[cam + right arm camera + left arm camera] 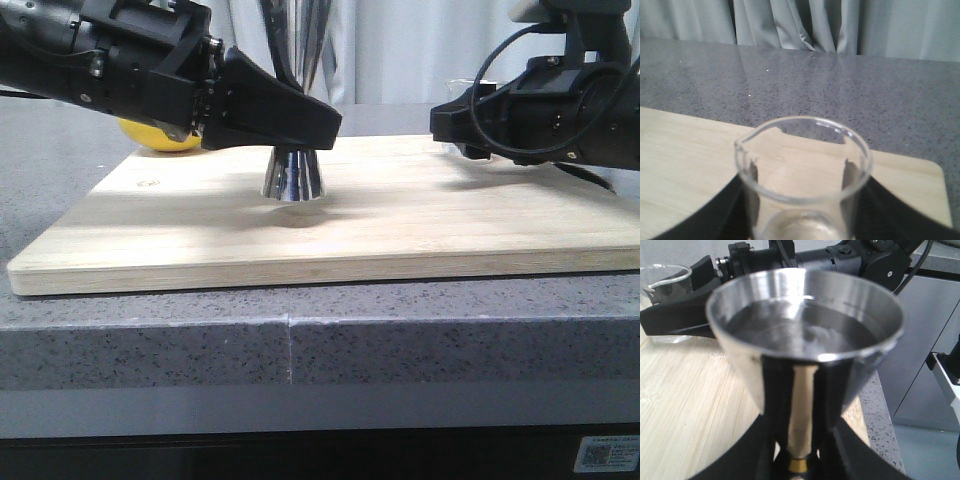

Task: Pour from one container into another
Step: 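Lower the beaker onto the board with the right gripper, then open the right gripper and lift it away from the beaker, then lower the held jigger onto the board with the left gripper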

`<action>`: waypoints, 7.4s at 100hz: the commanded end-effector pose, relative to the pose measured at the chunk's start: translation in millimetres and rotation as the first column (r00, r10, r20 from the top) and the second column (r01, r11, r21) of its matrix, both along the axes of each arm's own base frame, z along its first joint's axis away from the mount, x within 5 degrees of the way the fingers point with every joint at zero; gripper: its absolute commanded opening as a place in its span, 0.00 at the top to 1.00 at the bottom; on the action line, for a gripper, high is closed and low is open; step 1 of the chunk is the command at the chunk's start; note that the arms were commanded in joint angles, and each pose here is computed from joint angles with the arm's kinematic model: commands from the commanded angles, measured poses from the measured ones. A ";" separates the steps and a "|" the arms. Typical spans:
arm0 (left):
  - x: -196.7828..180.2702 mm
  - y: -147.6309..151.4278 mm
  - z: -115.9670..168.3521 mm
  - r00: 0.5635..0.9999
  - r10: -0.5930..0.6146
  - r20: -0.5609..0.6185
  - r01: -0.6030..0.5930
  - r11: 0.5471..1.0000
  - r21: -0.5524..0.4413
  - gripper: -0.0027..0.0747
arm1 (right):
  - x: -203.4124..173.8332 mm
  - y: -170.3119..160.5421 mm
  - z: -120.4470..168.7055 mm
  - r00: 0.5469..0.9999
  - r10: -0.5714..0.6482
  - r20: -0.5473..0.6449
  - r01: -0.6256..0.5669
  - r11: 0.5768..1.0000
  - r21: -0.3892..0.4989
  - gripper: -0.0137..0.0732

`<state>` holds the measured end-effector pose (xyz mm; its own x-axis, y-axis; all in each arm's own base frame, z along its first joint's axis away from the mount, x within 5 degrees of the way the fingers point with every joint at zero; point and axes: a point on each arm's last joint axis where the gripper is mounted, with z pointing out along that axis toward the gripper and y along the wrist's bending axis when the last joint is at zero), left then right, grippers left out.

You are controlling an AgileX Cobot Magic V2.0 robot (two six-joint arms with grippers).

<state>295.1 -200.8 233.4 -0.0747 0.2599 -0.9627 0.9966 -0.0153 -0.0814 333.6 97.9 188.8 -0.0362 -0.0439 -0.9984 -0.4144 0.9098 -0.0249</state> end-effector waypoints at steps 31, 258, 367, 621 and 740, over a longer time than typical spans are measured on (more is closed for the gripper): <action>-10.6 -3.4 35.8 0.998 -0.060 0.035 0.065 0.988 -0.139 0.99 | 3.5 0.3 13.6 0.995 0.016 0.101 -0.018 1.000 0.017 0.69; -10.4 -3.4 35.0 0.998 -0.059 0.037 0.063 0.989 -0.130 0.99 | -4.5 -1.2 32.2 0.997 0.026 0.078 -0.022 0.998 -0.053 0.41; -10.1 -3.4 34.8 0.998 -0.056 0.038 0.060 0.990 -0.128 0.99 | -14.6 -6.9 47.1 1.000 -0.009 -0.012 0.008 0.995 -0.095 0.26; 36.7 23.7 36.8 0.969 0.191 0.158 -0.155 0.964 -0.216 0.99 | -127.4 -38.7 149.1 0.976 -0.074 0.203 0.083 0.996 -0.037 0.26; 43.6 21.5 13.9 0.979 0.180 0.097 -0.160 0.970 -0.182 0.99 | -127.4 -38.7 149.1 0.977 -0.075 0.199 0.082 0.996 -0.026 0.26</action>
<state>339.8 -178.3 218.3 -0.0279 0.1990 -0.9796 0.9867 0.1624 0.0049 209.5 60.0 319.3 0.0479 -0.1157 -0.9921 -0.3290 0.9360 -0.1251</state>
